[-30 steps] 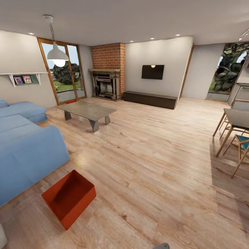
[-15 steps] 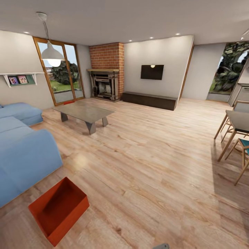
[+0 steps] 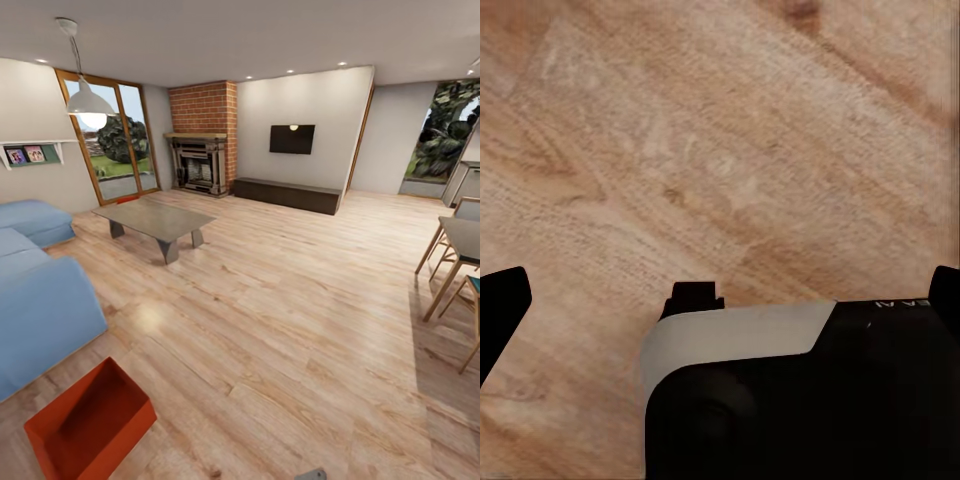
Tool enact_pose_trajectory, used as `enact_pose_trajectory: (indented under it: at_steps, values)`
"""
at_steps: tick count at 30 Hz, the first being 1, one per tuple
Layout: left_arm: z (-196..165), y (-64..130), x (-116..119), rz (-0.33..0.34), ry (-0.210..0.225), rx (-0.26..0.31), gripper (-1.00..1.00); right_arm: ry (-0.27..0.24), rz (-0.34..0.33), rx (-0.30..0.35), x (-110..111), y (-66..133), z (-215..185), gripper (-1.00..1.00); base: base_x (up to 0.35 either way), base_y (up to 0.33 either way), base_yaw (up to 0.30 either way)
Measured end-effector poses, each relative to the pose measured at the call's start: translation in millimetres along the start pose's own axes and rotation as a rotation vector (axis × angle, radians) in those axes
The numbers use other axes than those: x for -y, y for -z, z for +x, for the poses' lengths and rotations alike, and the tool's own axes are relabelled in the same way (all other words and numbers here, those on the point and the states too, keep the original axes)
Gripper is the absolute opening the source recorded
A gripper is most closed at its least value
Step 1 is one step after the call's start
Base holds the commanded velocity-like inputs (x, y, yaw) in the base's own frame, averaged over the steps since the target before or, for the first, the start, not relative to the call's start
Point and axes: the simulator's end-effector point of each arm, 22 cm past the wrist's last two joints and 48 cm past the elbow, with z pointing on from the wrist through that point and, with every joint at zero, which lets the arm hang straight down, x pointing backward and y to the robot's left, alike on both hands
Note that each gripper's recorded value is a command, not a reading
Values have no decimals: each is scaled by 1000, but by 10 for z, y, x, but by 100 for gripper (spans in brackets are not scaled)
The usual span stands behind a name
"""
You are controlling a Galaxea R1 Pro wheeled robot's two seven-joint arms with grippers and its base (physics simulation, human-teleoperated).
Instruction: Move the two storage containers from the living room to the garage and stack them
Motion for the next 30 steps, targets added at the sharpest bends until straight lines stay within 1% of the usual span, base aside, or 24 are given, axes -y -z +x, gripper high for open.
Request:
enact_pose_trajectory:
  at_steps: [18, 24, 30]
  values:
    - [1, 0, 0, 0, 0, 0, 100, 0, 0, 0, 0, 0, -1, 100, 271, -194, 13]
    - [1, 0, -2, 0, 1, 0, 100, 0, 0, 0, -1, -1, -2, 100, 238, -178, 173]
    - [1, -2, -3, -1, 2, -1, 100, 0, -1, 0, -1, -3, -1, 100, 72, -37, 264]
